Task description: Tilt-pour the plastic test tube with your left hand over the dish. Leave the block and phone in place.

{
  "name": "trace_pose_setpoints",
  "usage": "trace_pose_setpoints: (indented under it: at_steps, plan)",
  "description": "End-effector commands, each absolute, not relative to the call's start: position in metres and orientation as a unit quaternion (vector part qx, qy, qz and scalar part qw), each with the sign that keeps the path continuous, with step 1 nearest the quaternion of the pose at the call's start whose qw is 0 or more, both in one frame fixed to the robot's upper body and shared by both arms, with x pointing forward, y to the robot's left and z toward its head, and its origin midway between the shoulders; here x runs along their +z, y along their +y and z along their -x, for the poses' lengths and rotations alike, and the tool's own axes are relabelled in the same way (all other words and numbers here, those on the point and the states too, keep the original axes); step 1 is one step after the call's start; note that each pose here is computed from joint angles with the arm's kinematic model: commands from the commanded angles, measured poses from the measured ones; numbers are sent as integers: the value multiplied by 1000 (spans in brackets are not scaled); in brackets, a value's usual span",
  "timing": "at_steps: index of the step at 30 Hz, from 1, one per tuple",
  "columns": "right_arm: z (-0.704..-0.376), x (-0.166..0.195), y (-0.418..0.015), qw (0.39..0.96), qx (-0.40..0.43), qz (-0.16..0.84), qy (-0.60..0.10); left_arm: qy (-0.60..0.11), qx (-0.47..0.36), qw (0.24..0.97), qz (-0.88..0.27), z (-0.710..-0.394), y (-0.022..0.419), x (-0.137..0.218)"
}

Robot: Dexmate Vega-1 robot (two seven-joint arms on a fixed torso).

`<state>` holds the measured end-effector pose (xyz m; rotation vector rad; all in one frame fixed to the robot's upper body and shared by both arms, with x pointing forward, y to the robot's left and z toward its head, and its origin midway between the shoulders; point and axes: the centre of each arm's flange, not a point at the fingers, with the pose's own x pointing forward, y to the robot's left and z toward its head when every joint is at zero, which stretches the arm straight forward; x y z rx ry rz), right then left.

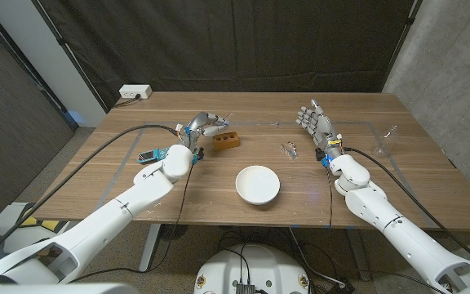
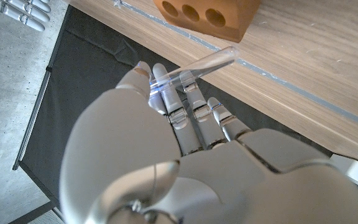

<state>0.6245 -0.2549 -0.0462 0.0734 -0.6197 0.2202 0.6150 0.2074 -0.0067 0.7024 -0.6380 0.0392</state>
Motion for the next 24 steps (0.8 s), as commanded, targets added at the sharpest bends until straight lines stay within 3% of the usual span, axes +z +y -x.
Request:
trace_pose_setpoints:
  at_steps: [1,24]
  plan:
    - [-626,-43,-255,946,109,-34,-304,-311,11,891,-329,-615,206,-3]
    - [-622,-47,-255,947,106,-32,-302,-309,-23,908,-283,-620,209,-15]
